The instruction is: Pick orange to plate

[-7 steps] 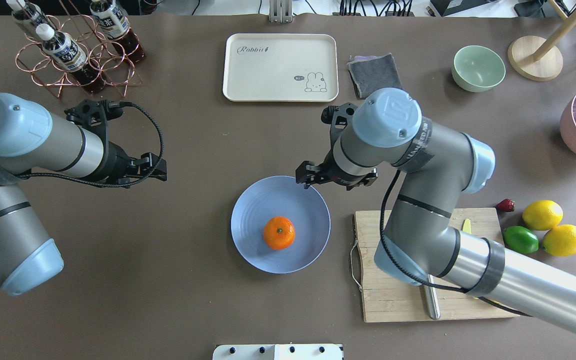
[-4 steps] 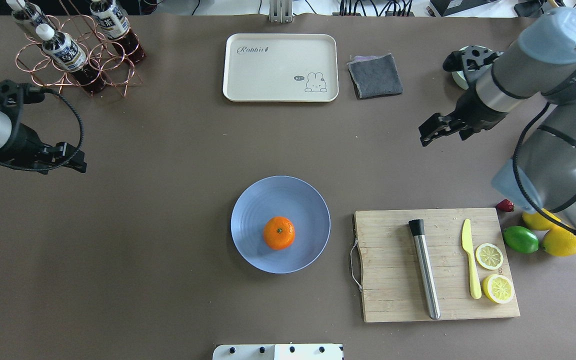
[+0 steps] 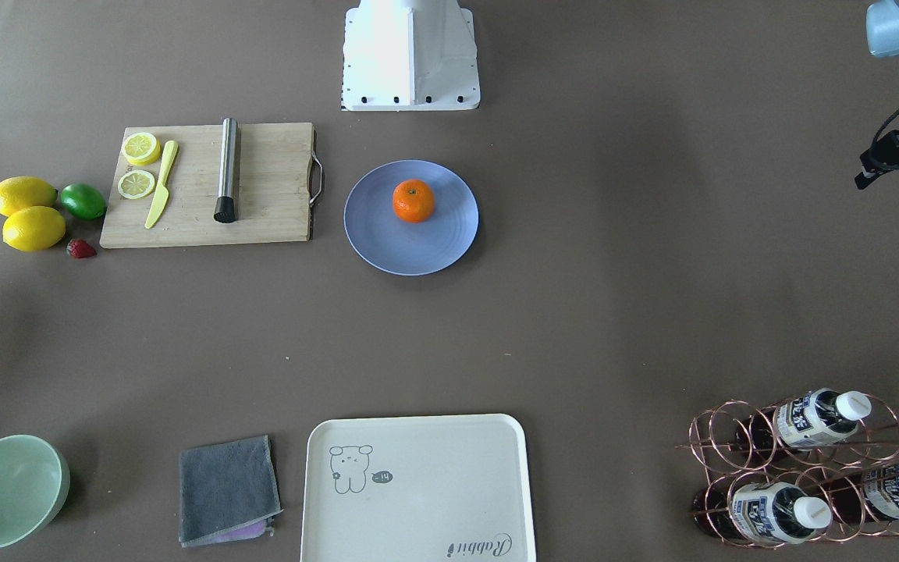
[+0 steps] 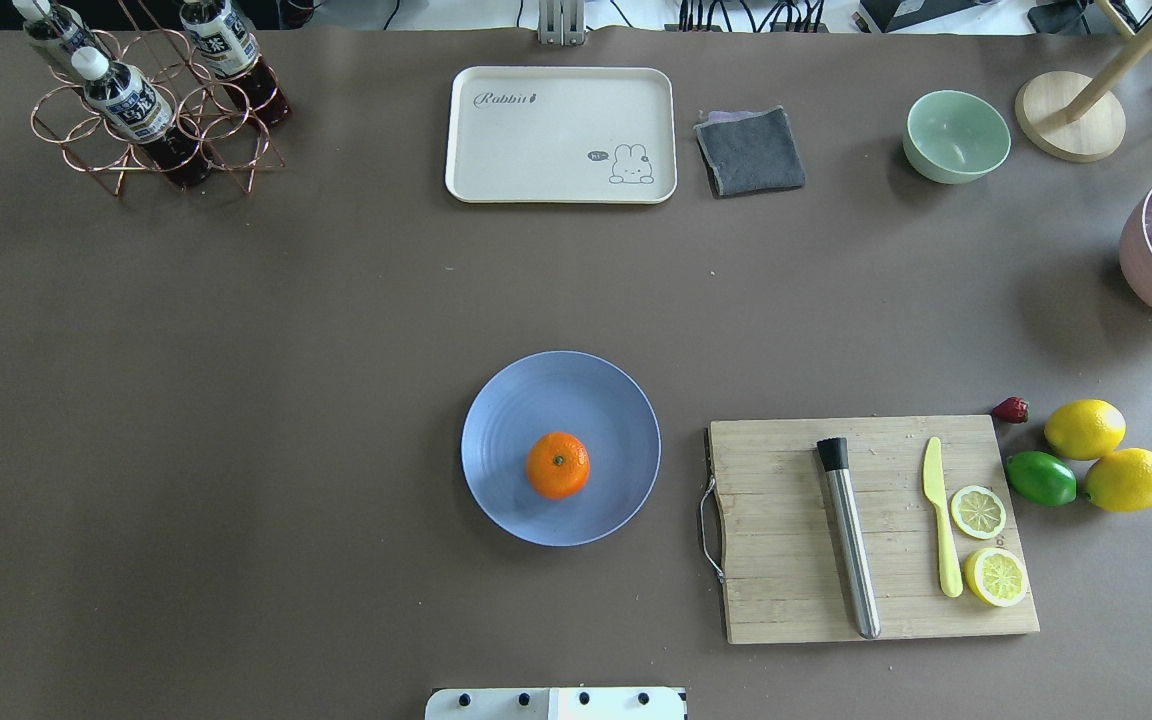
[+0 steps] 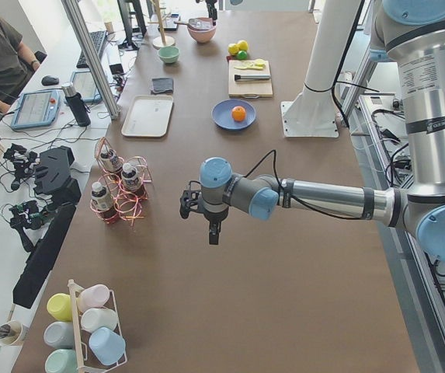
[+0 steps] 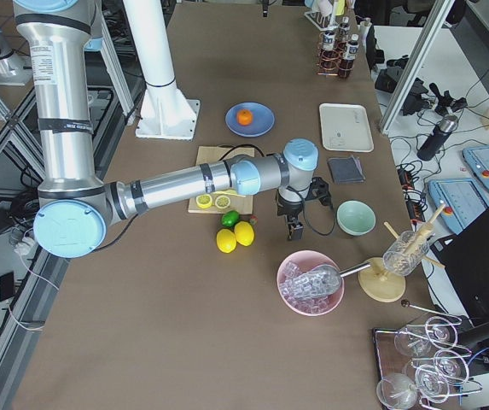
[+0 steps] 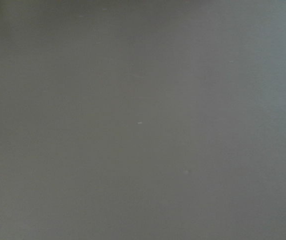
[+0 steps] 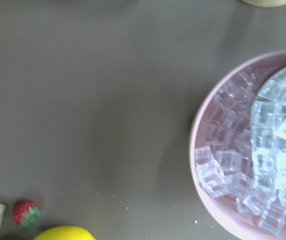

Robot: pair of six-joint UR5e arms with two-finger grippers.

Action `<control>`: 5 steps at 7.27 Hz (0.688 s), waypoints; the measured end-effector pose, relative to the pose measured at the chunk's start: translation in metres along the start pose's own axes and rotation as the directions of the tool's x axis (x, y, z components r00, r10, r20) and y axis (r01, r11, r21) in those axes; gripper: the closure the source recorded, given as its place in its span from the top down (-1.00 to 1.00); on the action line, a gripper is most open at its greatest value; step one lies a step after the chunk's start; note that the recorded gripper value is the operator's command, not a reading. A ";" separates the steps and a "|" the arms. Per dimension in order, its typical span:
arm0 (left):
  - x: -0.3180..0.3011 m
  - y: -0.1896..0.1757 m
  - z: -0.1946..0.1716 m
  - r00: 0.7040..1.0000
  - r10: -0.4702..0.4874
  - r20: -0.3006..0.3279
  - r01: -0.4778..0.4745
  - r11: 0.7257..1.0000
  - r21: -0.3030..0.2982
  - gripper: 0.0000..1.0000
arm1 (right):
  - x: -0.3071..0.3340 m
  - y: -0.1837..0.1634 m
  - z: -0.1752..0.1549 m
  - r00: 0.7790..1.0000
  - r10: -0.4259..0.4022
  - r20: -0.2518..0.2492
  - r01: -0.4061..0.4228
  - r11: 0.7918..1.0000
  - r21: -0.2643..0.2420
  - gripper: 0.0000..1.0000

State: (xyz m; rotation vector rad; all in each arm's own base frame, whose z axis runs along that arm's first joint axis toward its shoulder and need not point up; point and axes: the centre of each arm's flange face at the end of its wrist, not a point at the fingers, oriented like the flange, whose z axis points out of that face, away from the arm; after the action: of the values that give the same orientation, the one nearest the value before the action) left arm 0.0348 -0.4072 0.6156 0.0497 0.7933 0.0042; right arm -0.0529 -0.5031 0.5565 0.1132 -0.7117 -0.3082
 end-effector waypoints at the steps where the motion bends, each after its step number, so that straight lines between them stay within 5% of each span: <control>1: -0.036 0.014 0.002 1.000 0.000 0.011 0.000 1.000 -0.008 0.96 | 0.025 0.023 0.002 1.000 0.013 -0.004 -0.013 1.000 -0.012 1.00; 5: -0.068 0.022 0.002 1.000 0.007 -0.001 -0.007 1.000 -0.004 0.96 | 0.061 0.064 0.003 0.997 0.080 -0.012 -0.080 0.997 -0.022 1.00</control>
State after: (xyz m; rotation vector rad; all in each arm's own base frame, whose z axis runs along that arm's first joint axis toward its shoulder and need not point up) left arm -0.0112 -0.3870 0.6659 0.0487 0.7937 0.0126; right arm 0.0047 -0.4615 0.6100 0.0652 -0.6996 -0.2386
